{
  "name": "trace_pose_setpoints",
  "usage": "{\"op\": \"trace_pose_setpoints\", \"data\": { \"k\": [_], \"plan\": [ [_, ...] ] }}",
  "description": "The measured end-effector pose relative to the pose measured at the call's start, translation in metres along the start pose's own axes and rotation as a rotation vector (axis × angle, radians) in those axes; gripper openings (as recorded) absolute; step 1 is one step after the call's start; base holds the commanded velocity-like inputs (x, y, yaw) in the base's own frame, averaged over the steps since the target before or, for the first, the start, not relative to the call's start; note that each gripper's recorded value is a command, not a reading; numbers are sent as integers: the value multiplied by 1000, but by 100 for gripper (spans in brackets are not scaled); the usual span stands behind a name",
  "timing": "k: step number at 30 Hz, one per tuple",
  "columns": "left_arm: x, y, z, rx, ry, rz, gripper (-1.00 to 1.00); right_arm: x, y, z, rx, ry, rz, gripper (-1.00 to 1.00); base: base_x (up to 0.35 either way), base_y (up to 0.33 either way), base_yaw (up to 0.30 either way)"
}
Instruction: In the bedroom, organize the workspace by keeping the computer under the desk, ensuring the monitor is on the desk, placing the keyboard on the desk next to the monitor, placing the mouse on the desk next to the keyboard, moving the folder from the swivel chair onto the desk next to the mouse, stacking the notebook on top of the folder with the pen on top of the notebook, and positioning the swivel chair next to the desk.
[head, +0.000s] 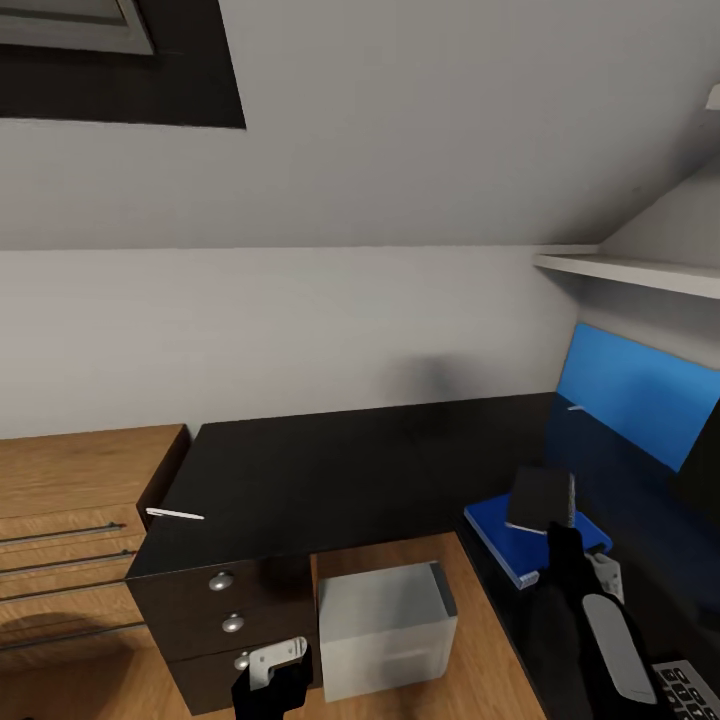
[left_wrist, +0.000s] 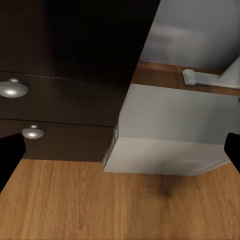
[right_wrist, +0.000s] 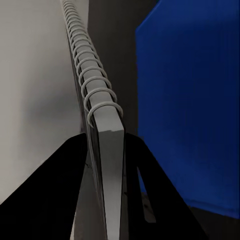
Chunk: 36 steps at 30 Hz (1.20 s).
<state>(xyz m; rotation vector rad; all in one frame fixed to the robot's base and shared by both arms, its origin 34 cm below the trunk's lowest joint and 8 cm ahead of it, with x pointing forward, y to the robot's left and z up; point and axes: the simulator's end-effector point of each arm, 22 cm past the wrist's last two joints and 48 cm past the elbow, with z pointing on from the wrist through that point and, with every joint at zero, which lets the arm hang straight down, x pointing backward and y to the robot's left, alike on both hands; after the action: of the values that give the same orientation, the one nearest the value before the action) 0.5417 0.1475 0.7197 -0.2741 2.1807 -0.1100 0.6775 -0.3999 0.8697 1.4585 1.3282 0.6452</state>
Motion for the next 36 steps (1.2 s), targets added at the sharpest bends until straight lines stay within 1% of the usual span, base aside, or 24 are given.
{"op": "trace_pose_setpoints", "data": {
  "k": [3,7,22,34,35,36],
  "plan": [
    [0,0,0,0,0,0,100,0,-2,0,7,-3,-22,-100,0,0,0],
    [0,1,0,0,-1,2,100,0,-3,0,9,-5,-32,-100,0,0,0],
    [-1,1,0,0,-2,3,100,2,-10,1,26,2,-40,-100,0,0,0],
    [-1,1,0,-1,-2,3,100,2,-11,1,29,4,-42,-100,0,0,0],
    [-1,1,0,-1,-2,3,100,2,-11,1,28,4,-42,100,0,0,0],
    [0,0,0,0,-2,3,100,3,-11,1,29,4,-42,100,0,0,0]
  ]
}}
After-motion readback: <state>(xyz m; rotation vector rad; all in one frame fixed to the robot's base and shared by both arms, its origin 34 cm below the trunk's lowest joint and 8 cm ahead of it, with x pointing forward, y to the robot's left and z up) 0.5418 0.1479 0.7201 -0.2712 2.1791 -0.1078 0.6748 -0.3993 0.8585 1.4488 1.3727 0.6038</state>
